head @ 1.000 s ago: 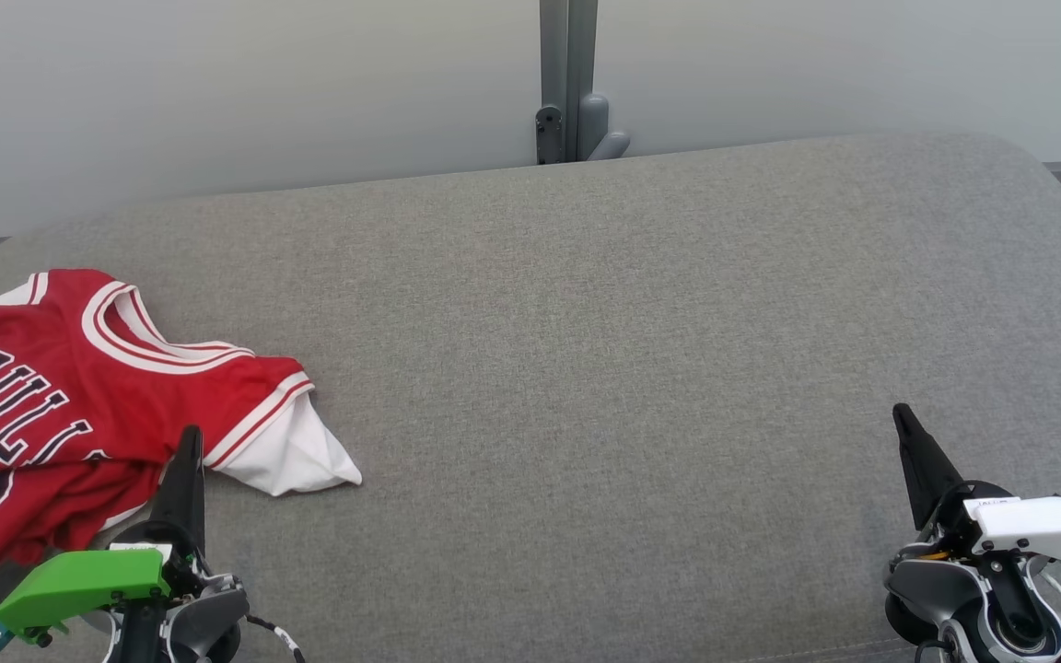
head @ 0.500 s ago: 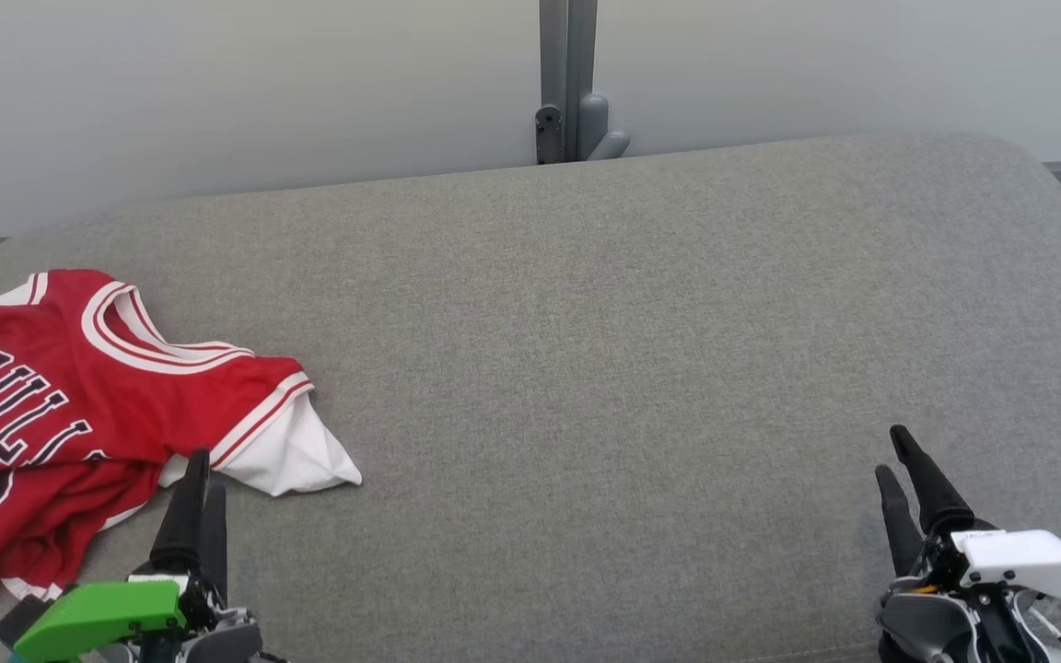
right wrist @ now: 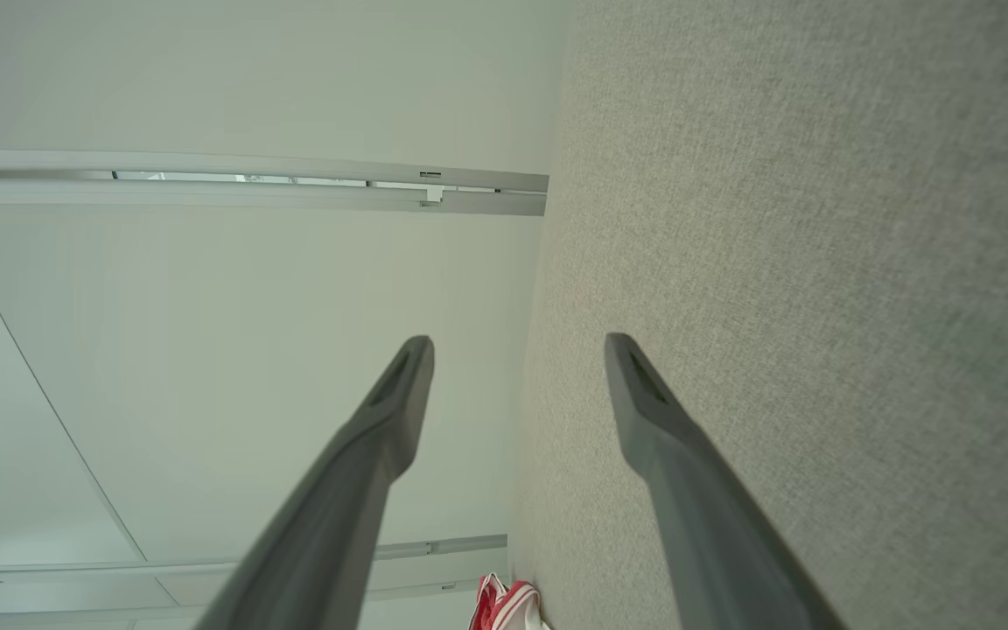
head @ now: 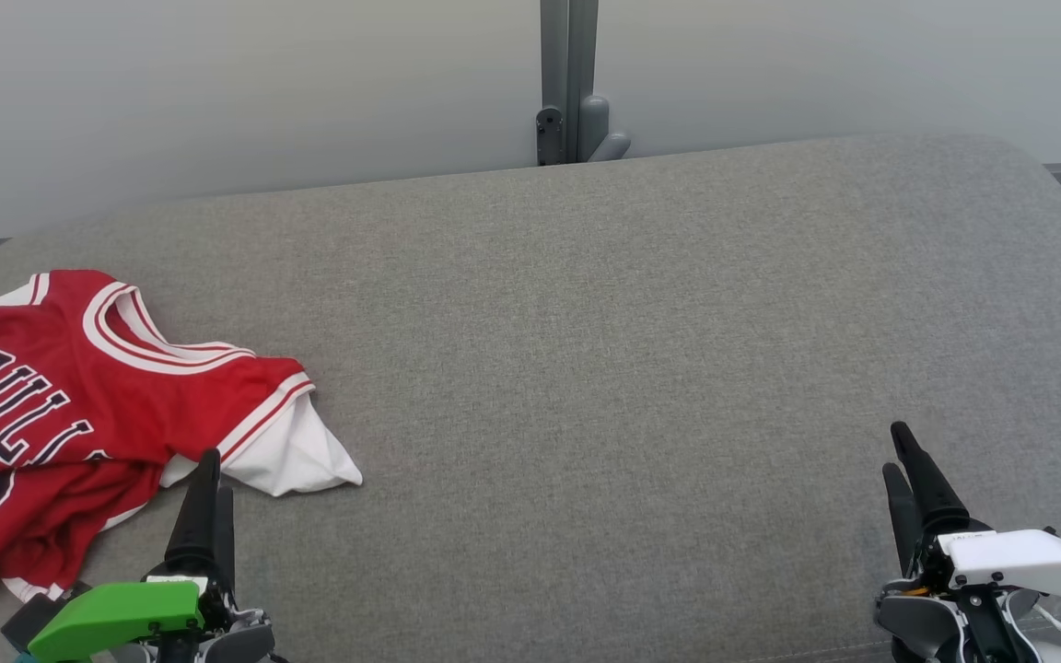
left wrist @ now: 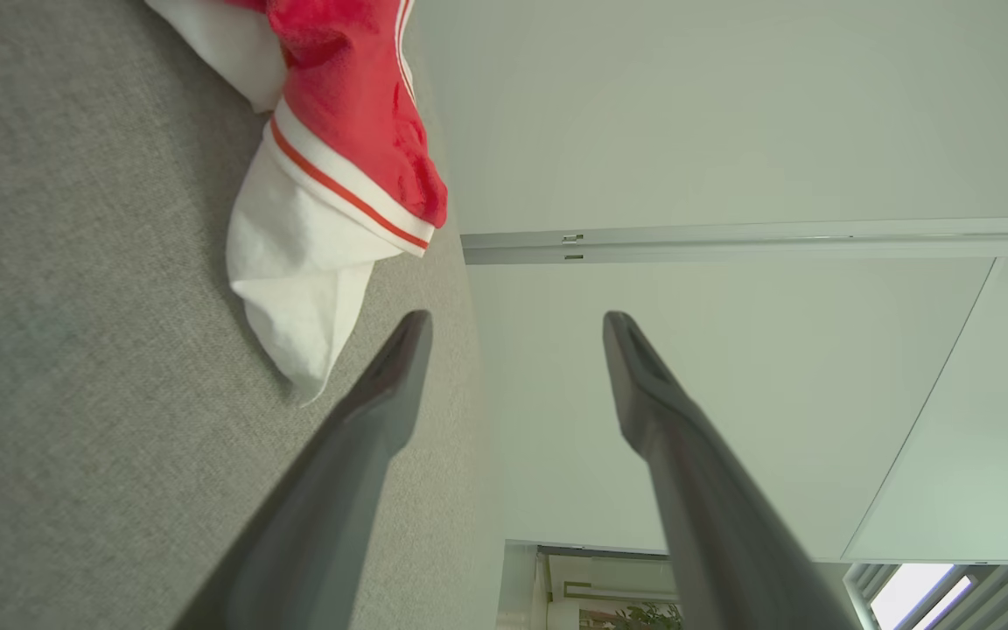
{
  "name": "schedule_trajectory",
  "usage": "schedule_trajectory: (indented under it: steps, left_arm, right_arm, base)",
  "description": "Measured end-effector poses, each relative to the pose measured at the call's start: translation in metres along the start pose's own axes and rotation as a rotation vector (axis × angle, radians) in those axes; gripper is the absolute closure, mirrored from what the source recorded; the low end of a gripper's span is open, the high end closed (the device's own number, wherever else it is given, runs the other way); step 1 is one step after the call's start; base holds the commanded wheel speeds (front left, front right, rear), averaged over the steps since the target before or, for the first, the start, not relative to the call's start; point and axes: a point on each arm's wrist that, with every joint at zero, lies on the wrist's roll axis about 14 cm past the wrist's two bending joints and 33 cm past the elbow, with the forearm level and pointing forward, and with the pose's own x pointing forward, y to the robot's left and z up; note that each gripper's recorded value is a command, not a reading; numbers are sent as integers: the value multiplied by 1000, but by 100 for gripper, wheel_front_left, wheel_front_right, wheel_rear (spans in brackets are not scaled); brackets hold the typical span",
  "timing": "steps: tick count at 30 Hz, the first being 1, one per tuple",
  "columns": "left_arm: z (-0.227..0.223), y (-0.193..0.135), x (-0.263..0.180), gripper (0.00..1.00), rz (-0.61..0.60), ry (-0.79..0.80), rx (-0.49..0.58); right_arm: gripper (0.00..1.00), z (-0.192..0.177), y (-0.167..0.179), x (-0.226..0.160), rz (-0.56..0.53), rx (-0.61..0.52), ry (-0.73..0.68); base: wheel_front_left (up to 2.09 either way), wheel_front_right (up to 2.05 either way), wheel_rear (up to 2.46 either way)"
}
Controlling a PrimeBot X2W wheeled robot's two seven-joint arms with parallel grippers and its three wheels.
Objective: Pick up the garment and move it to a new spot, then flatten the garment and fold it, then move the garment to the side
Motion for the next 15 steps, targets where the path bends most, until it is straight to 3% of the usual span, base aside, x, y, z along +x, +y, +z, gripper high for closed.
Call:
schedule_trajectory:
  steps: [15]
  left_arm:
    - [6,3,-2,0,17,-16,291]
  right_arm:
    - [0,-4,26,3,80,-405,-5]
  base:
    - [0,0,0]
